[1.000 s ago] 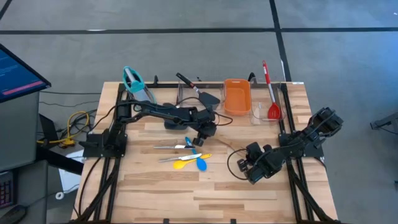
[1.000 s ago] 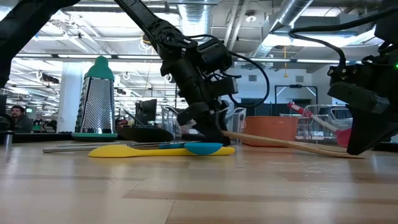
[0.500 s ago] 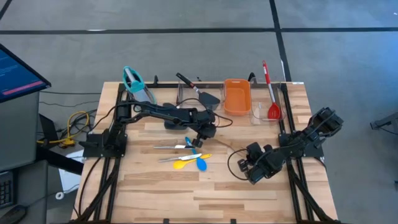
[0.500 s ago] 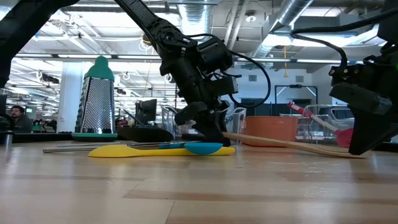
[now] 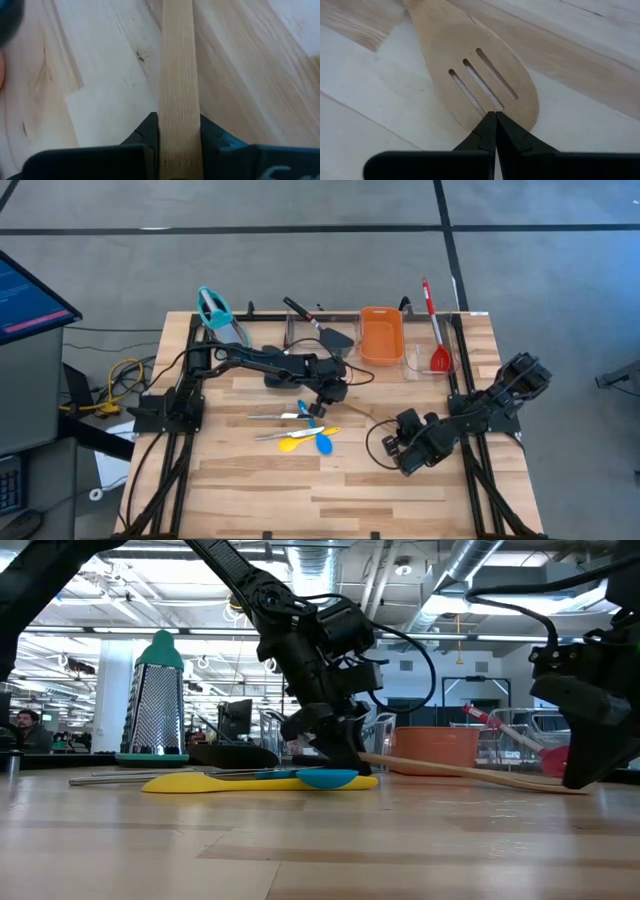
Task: Pick & Place Kitchen Items
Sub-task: Put the wooden spatula in the right transparent bin
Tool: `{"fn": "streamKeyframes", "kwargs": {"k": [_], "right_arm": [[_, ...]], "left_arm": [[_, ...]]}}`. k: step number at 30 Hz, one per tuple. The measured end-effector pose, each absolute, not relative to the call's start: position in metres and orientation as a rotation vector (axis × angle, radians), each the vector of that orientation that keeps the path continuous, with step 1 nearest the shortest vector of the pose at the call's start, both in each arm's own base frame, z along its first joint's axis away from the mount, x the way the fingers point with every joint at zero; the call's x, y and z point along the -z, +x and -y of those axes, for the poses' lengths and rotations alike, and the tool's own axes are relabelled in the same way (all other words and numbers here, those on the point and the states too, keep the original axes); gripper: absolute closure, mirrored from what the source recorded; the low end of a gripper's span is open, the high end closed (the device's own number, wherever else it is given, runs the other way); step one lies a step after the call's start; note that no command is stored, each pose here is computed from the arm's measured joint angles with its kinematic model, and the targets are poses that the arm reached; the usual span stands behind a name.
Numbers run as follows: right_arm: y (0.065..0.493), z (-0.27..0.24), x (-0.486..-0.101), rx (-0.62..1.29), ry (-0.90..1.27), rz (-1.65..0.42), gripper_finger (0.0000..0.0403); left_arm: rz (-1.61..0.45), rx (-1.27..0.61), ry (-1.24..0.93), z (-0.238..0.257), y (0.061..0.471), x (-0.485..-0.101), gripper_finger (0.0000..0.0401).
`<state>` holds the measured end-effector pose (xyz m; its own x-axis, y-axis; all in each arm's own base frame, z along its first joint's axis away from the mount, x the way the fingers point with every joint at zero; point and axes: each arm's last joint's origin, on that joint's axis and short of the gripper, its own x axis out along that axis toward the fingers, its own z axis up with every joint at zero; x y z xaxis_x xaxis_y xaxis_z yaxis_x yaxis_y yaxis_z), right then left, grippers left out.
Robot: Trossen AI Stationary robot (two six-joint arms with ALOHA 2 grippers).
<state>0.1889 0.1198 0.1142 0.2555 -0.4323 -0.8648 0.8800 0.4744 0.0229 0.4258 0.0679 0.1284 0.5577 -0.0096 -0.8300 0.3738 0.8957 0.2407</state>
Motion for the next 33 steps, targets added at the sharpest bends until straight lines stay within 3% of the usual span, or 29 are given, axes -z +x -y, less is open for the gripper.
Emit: {"fn": "streamKeyframes", "kwargs": {"k": [9, 14, 21, 33], "right_arm": [[0.206, -0.133, -0.145, 0.907, 0.491, -0.998, 0.0400], [0.216, -0.142, -0.174, 0.872, 0.394, -1.018, 0.0375], [0.208, -0.153, -0.219, 0.952, 0.242, -0.832, 0.0359], [0.168, -0.187, -0.219, 0.825, 0.293, -0.448, 0.0401]], "left_arm": [[-0.959, 0.135, 0.437, -0.072, 0.428, -0.133, 0.0354], [-0.974, 0.110, 0.453, -0.074, 0.427, -0.133, 0.0354], [-0.966, 0.100, 0.438, -0.074, 0.427, -0.135, 0.0354], [-0.684, -0.064, 0.498, -0.069, 0.413, -0.238, 0.0354]]}}
